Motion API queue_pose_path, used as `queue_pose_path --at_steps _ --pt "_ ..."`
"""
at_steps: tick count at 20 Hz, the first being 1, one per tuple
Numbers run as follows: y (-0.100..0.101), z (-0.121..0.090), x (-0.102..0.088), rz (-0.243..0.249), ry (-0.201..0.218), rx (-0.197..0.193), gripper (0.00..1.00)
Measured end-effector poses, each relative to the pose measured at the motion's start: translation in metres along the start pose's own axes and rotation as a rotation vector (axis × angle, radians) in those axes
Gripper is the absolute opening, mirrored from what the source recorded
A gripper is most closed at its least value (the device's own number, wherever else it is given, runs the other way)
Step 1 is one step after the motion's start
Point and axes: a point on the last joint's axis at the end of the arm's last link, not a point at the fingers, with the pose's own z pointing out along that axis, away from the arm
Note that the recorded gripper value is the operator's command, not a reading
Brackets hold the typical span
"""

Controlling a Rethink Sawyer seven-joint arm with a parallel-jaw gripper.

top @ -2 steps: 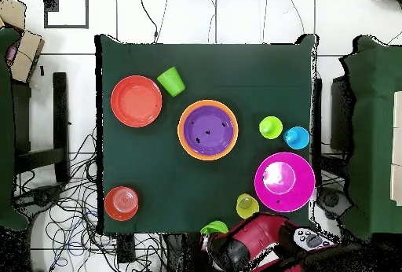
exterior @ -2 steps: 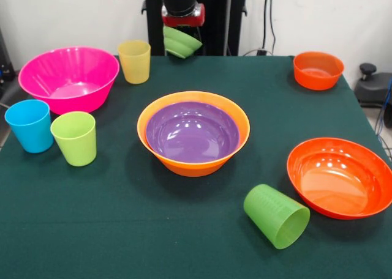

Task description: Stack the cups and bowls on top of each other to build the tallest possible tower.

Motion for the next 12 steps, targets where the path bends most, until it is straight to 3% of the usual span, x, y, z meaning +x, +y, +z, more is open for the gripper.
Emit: queue_pose_path --at_steps 12 --pt "-0.0020 -0.0061 -0.0061 -0.007 -0.021 0.016 1.00"
